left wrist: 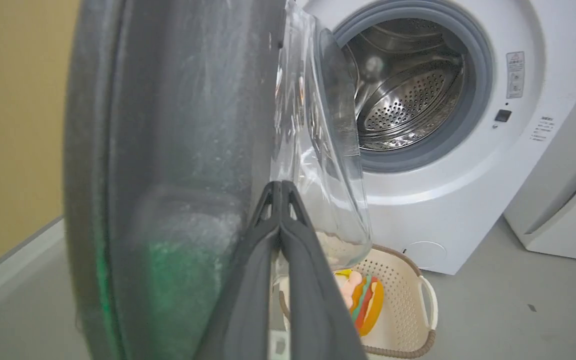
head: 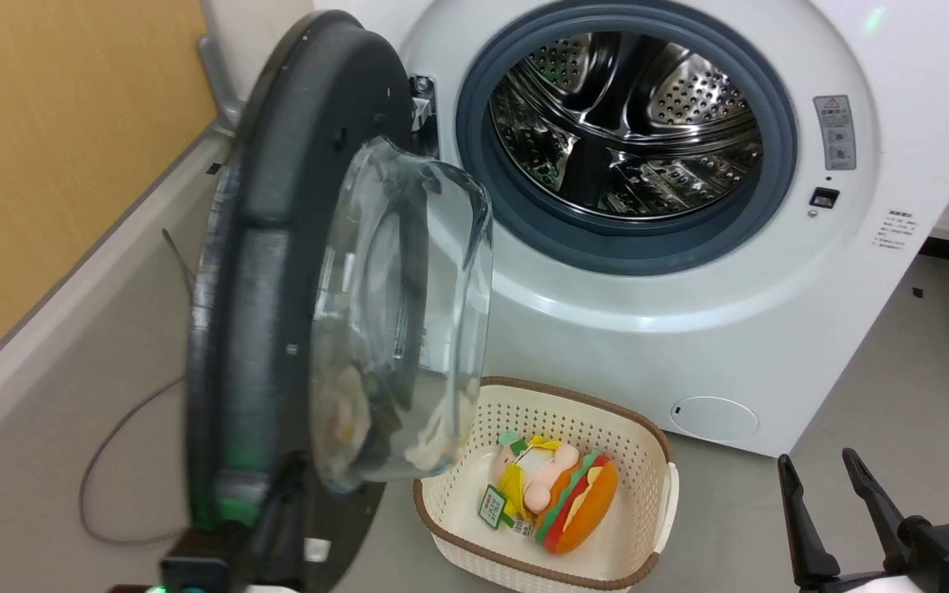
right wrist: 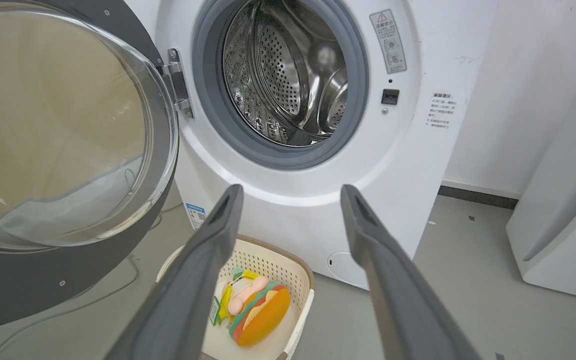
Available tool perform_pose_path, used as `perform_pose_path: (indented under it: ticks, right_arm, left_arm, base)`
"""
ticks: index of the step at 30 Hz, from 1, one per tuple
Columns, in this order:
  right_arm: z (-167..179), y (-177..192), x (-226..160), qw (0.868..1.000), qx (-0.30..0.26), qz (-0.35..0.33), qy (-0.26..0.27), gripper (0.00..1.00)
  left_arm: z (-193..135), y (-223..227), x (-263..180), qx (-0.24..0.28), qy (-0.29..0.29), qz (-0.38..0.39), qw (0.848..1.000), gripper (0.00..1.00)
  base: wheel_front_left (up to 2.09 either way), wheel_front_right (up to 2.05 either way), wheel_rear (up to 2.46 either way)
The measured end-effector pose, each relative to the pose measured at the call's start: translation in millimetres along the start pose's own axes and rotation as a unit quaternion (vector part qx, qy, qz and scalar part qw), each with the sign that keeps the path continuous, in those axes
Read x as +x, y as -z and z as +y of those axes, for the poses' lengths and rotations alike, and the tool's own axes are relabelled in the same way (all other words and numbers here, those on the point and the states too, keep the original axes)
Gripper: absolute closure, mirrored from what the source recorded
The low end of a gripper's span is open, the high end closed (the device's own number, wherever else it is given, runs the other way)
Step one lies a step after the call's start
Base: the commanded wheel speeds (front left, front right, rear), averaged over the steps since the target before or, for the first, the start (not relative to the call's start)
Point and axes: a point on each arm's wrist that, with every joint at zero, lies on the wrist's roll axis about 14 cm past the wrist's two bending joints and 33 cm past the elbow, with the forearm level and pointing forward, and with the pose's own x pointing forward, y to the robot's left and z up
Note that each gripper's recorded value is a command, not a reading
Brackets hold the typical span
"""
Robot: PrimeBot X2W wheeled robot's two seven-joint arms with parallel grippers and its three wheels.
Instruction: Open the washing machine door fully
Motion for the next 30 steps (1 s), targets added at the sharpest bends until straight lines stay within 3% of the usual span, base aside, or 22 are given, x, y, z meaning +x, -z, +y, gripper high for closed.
perform_pose_path:
  ticks: [11, 30]
  right_arm:
    - [5.6, -7.9, 5.9, 1.000, -0.011, -0.005, -0.011, 0.00]
    - [-18.8, 8.3, 7.8, 1.000, -0.004, 0.020, 0.023, 0.00]
  left_arm:
    - [86.3, 1.7, 15.4, 0.004, -0.109, -0.009, 0.994, 1.00]
    - [195.0, -5.1, 90.6, 0.006, -0.210, -0.047, 0.977, 1.00]
  base:
    - [0.00, 0.00, 0.00]
    - [0.00, 0.00, 0.00]
